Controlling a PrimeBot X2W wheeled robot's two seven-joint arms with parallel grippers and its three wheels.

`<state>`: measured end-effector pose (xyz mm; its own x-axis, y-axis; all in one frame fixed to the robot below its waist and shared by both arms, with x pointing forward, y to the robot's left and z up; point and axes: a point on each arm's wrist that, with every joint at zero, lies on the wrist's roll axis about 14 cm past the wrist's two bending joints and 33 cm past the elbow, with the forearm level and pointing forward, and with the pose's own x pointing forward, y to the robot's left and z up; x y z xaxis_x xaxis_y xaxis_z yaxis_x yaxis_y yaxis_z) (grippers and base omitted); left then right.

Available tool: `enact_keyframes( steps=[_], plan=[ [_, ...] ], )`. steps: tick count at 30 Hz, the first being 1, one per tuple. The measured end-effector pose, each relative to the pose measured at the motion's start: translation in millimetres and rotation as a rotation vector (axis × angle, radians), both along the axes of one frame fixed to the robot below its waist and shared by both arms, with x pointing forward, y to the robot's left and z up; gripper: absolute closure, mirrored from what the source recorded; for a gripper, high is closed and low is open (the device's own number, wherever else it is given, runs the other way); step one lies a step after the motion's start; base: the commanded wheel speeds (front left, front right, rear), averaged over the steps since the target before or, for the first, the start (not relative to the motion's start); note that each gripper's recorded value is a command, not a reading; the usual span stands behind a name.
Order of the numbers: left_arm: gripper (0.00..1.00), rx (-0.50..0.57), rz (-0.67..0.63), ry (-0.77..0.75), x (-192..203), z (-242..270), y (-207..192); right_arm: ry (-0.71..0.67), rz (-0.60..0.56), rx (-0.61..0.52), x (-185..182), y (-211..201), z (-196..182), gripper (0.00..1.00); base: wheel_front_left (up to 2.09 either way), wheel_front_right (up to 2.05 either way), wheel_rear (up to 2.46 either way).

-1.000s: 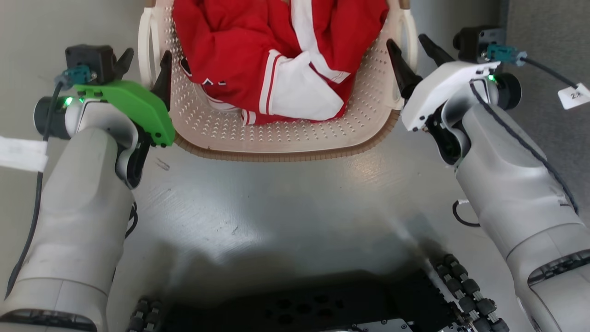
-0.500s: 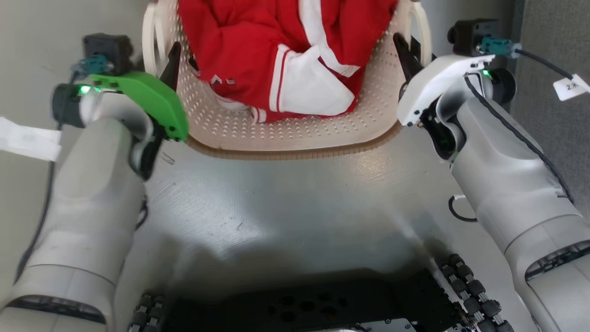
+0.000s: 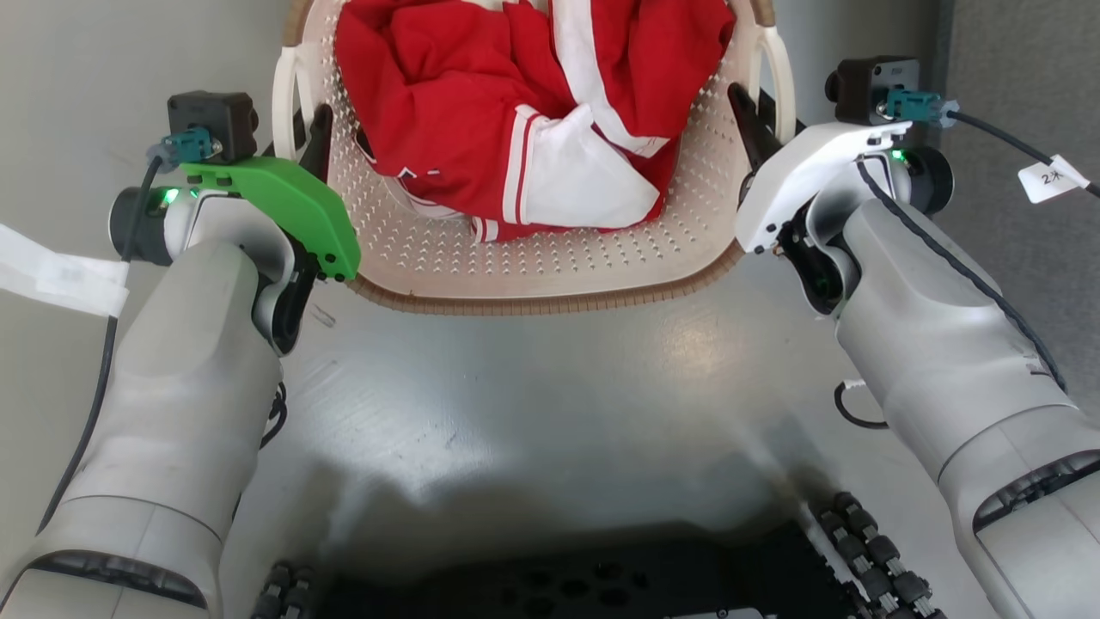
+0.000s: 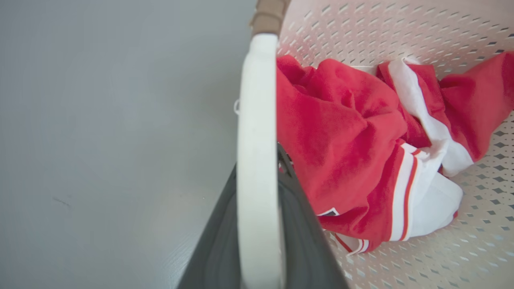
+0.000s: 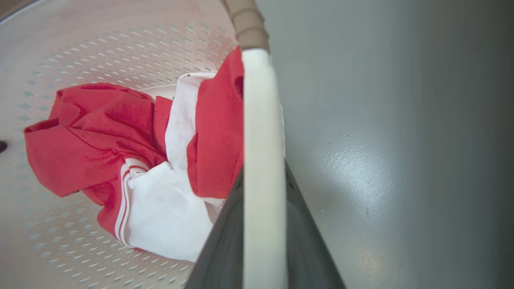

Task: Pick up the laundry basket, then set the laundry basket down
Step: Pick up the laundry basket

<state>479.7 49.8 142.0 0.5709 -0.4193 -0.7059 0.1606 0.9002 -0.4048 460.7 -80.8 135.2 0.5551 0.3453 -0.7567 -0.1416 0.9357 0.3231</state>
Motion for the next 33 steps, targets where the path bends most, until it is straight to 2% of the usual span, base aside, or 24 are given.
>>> enact_keyframes(
  steps=[24, 33],
  plan=[
    [1.00, -0.029, 0.008, -0.051, 2, 88, -10, -0.037, -0.034, 0.021, 2, -5, 91, 1.00, 0.00, 0.00, 0.00],
    [1.00, -0.036, -0.015, 0.000, -26, 114, -16, 0.008, -0.023, 0.013, -21, -9, 120, 1.00, 0.00, 0.00, 0.00]
  ],
)
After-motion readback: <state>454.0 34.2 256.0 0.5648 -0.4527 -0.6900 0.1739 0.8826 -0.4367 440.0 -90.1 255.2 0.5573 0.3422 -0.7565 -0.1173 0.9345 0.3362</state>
